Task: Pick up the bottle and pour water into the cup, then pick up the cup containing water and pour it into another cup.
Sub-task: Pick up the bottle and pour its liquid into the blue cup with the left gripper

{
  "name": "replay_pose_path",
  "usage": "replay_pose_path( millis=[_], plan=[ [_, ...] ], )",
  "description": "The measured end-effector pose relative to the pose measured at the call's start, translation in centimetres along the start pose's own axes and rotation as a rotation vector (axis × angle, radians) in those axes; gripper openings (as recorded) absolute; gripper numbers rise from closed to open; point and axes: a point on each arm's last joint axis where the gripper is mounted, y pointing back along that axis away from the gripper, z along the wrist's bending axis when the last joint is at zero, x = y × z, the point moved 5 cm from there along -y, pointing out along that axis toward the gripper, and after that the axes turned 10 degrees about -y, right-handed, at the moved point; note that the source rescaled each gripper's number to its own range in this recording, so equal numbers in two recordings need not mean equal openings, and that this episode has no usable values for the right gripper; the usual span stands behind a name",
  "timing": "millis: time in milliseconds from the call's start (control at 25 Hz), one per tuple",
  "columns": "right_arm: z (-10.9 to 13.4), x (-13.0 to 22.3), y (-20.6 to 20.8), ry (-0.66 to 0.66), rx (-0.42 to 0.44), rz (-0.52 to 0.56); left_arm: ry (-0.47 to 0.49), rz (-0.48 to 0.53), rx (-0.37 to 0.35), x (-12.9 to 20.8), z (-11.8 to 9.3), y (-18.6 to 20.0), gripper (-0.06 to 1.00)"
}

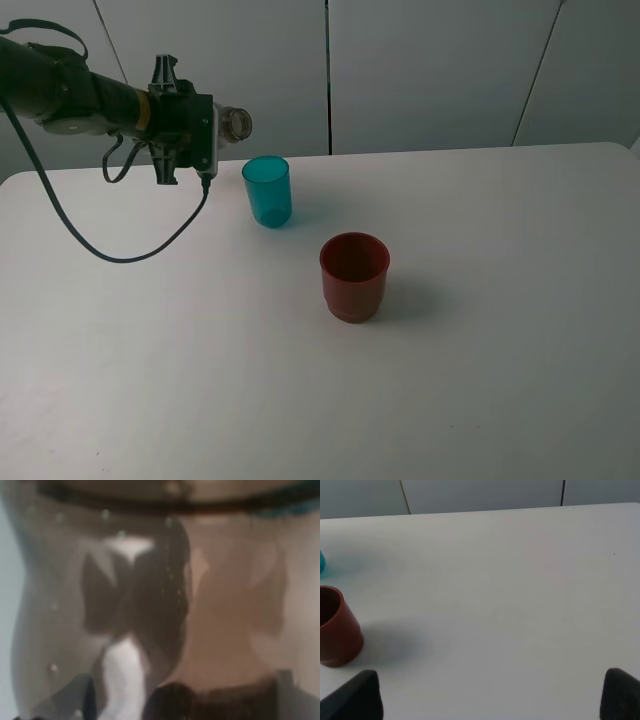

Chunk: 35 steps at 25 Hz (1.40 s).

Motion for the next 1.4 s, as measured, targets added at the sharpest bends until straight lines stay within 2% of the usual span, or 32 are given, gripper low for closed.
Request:
replay_pose_path(
  millis=[320, 560, 960, 1400],
  plan=[
    [0.0, 0.0, 0.0, -0.006, 0.000, 0.000, -0.080, 0.025, 0.027, 0.4, -0.6, -0.9, 0.02],
    [0.0, 0.0, 0.0, -0.006, 0.000, 0.000, -0.102, 0.029, 0.012, 0.6, 0.0, -1.4, 0.01],
    [0.0, 0.0, 0.0, -0.006, 0.000, 0.000, -0.240, 0.023, 0.002, 0.2, 0.5, -1.5, 0.02],
    [0.0, 0.0, 0.0, -0.006, 0.000, -0.002, -0.325, 0.012, -0.002, -0.4, 0.6, -1.5, 0.02]
  ],
)
